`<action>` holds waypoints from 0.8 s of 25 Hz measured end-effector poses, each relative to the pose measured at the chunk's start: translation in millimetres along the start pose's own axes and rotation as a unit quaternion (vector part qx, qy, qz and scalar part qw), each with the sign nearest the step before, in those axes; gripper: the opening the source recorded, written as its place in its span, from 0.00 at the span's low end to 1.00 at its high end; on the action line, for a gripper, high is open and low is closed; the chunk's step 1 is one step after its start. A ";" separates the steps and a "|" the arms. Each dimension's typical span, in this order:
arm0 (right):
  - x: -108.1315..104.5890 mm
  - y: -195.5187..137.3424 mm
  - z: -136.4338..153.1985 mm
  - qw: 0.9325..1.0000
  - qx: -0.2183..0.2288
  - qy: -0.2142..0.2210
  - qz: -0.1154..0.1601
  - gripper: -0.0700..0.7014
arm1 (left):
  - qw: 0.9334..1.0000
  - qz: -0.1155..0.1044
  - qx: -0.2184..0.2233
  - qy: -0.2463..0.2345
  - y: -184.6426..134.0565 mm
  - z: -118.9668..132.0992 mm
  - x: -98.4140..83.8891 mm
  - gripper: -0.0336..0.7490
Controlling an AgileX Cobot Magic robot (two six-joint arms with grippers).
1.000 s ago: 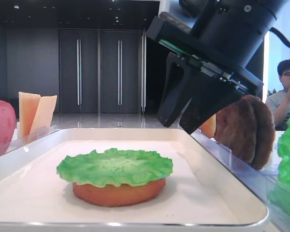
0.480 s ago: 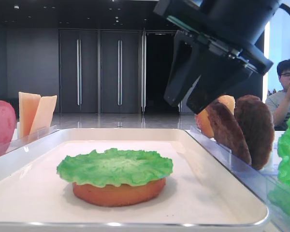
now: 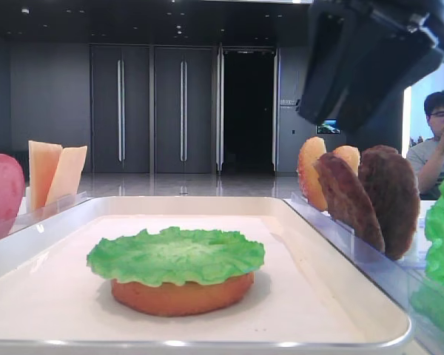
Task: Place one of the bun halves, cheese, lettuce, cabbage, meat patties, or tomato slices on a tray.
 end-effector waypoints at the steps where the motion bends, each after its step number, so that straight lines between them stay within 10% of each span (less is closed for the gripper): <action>1: -1.3 -3.0 -3.8 1.000 0.010 -0.011 0.009 0.48 | 1.000 0.000 0.000 0.000 0.0 0.0 0.0 0.39; 8: -30.6 -28.3 -44.8 0.984 0.081 -0.139 0.075 0.43 | 1.000 0.000 0.000 0.000 0.0 0.0 0.0 0.39; 20: -95.9 -76.6 -146.2 0.939 0.029 -0.249 0.237 0.42 | 1.000 0.000 0.000 0.000 0.0 0.0 0.0 0.39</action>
Point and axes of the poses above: a point on each arm's last joint axis where the gripper is mounted, z pointing out along that axis toward the gripper, x along the wrist's bending axis when the last joint is at zero, y = z × x, the point moved 1 cm from there along z, pointing out along that axis toward the gripper, and after that the axes turned 4 degrees about -z, right-handed, at the moved point
